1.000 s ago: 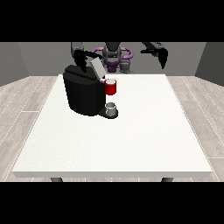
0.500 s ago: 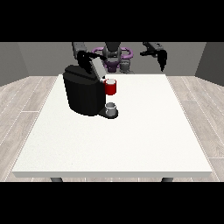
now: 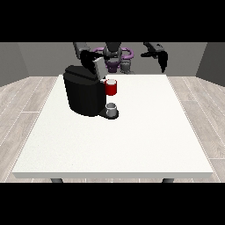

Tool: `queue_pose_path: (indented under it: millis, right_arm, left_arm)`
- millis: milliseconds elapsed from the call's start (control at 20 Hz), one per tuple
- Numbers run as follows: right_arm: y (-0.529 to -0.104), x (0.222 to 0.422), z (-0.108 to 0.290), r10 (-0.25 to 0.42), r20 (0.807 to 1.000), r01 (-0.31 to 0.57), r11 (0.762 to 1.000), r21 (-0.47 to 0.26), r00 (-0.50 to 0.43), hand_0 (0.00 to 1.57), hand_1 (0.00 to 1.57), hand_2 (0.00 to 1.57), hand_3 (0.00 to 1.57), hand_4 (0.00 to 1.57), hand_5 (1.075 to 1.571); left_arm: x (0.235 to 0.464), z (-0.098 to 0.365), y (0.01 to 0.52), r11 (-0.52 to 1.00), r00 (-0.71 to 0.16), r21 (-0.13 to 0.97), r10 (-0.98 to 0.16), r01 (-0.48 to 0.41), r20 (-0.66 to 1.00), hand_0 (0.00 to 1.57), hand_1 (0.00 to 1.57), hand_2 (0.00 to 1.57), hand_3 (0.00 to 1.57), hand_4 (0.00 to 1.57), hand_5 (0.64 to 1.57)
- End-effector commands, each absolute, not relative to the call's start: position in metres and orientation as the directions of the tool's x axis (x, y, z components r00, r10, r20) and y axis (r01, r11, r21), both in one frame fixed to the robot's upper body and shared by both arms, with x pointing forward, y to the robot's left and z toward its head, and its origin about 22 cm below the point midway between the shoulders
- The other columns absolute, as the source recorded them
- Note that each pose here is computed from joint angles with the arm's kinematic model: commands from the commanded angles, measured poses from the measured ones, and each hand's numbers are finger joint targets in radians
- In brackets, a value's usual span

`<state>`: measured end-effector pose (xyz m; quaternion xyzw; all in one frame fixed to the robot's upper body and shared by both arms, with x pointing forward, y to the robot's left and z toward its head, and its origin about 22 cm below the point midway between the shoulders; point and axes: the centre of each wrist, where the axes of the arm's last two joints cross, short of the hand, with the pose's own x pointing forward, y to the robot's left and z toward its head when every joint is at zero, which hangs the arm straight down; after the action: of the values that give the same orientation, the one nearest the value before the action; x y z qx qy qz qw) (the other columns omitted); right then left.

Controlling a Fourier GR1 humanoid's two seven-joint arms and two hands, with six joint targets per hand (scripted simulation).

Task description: Insert the coffee pod into the coffee machine and close the lid

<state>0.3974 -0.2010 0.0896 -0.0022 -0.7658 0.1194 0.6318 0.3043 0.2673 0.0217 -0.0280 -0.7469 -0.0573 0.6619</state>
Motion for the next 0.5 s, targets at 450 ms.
queue_pose_path:
  millis: [450]
  right_arm:
    - [-0.162,0.407,0.127,0.277,0.918,-0.192,0.921,-0.338,-0.285,0.00,0.00,0.00,0.00,0.12,1.571]
  left_arm:
    - [0.317,0.029,0.250,0.990,-0.148,0.042,-0.022,0.135,0.989,0.00,0.00,0.00,0.00,0.15,1.571]
